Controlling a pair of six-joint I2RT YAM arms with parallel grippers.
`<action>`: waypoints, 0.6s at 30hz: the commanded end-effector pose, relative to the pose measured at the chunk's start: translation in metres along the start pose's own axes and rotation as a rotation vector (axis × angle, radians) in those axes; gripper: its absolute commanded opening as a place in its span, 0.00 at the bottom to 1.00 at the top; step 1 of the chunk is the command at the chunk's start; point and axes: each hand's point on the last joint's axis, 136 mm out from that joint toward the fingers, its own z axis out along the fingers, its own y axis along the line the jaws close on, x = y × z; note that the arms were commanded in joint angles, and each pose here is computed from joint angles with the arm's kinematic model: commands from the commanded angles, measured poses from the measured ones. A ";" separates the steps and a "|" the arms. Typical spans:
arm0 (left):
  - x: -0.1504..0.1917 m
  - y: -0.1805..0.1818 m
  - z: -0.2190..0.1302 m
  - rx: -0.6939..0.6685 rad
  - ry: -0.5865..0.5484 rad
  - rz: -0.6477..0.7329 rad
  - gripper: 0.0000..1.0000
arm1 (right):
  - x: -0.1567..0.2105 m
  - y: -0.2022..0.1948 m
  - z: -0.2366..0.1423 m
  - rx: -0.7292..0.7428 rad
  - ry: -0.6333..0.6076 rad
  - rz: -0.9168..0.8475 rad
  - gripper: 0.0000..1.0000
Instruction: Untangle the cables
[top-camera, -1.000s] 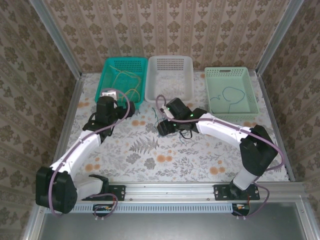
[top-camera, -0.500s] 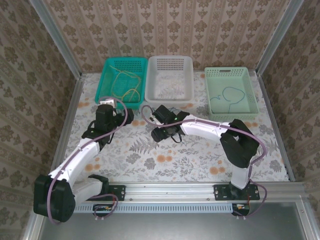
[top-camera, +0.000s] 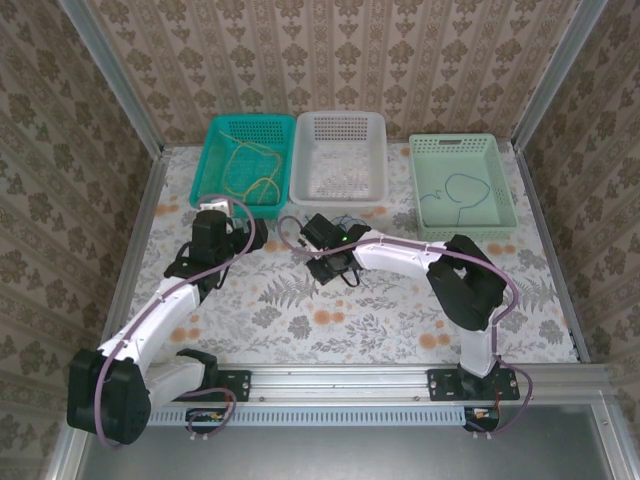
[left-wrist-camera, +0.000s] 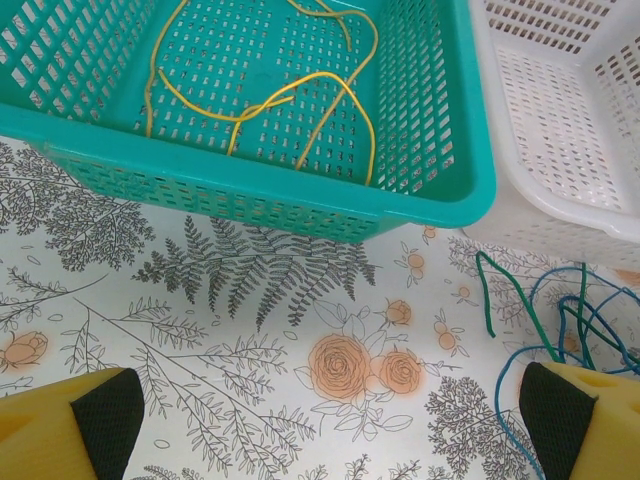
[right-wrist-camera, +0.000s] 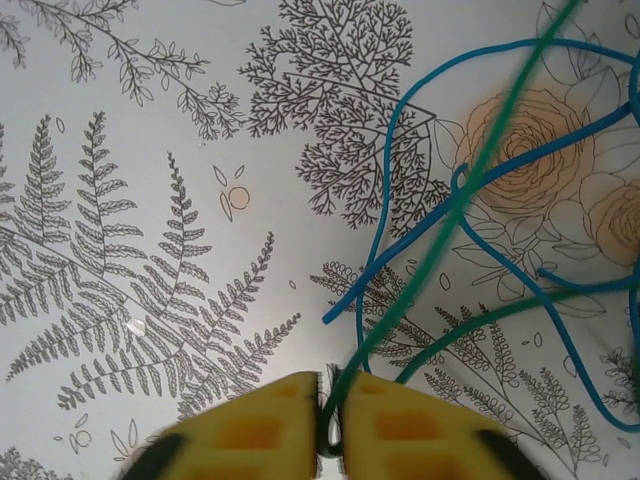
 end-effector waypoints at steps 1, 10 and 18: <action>-0.002 -0.003 -0.004 0.015 -0.015 -0.017 1.00 | -0.010 -0.001 -0.015 0.017 -0.033 0.005 0.00; 0.004 -0.017 -0.001 0.075 0.008 0.019 1.00 | -0.051 -0.004 -0.116 -0.175 -0.235 0.108 0.00; 0.002 -0.061 -0.009 0.212 -0.028 0.164 1.00 | -0.075 -0.028 -0.187 -0.502 -0.415 0.339 0.00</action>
